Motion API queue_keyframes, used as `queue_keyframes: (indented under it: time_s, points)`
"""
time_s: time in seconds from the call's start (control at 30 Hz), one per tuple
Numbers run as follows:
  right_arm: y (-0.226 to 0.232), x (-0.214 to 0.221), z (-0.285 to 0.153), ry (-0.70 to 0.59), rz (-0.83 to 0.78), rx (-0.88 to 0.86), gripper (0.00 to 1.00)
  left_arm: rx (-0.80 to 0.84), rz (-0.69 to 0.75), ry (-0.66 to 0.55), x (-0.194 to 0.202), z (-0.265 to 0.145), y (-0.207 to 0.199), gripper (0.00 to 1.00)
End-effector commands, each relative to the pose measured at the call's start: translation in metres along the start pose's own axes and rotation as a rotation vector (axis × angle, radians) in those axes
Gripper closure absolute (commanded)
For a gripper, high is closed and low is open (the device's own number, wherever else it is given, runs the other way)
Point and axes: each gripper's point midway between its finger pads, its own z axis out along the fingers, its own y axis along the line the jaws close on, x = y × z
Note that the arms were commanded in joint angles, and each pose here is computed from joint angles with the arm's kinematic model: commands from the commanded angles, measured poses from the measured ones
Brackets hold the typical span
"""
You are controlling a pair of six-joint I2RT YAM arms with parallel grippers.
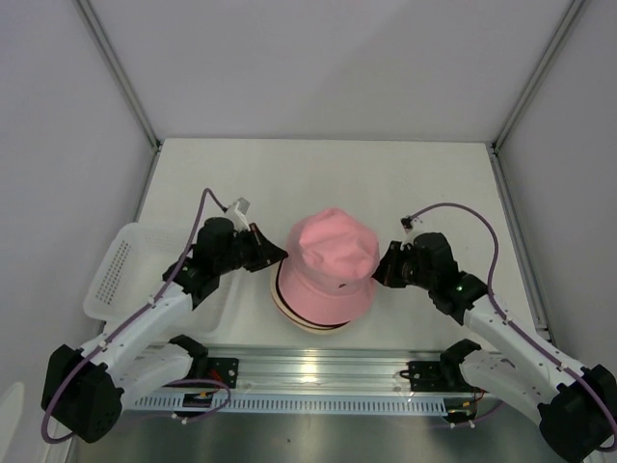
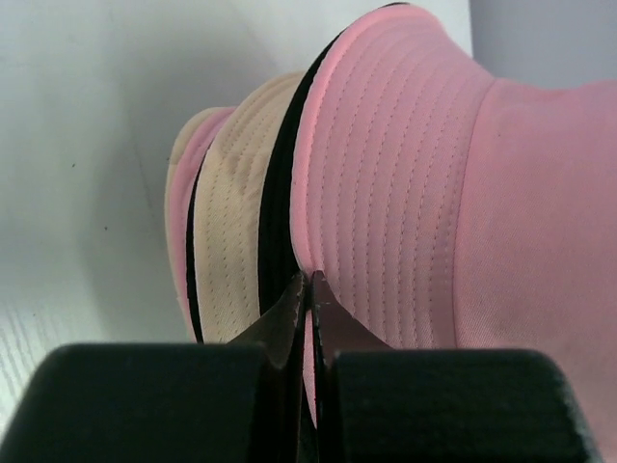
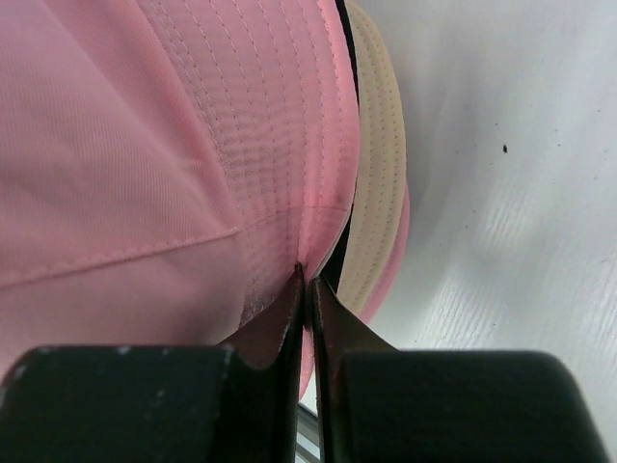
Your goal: Stack the hats
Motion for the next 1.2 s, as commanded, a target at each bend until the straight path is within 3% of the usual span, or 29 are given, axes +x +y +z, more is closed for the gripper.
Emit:
queue_keyframes:
  time_s: [0.0,0.43,0.73,0.93,0.97,1.0,1.03,1.17]
  points:
    - [0.0,-0.017,-0.003,-0.031,-0.043,0.044,0.92,-0.256,0.049,0.027,0.023,0.003,0.056,0.99]
    - [-0.018,0.01,0.008,0.042,0.03,0.093,0.98,-0.419,0.047,0.151,0.073,0.014,0.097,0.99]
    - [-0.03,0.026,0.002,0.07,0.032,0.125,0.97,-0.435,0.061,0.125,0.072,0.009,0.103,1.0]
    - [-0.018,0.004,-0.008,0.02,-0.007,0.111,0.71,-0.472,0.062,0.105,0.067,0.003,0.106,0.99]
    - [-0.018,0.002,-0.008,0.02,-0.015,0.117,0.53,-0.471,0.061,0.092,0.064,0.0,0.104,0.99]
    - [-0.019,0.001,-0.009,0.018,-0.019,0.128,0.44,-0.488,0.065,0.073,0.061,-0.002,0.106,0.99]
    - [-0.022,0.002,-0.01,0.029,-0.03,0.141,0.28,-0.52,0.066,0.085,0.065,-0.008,0.114,0.99]
    - [-0.04,0.007,-0.018,0.074,-0.058,0.254,0.09,-0.567,0.088,0.021,0.045,-0.026,0.108,0.99]
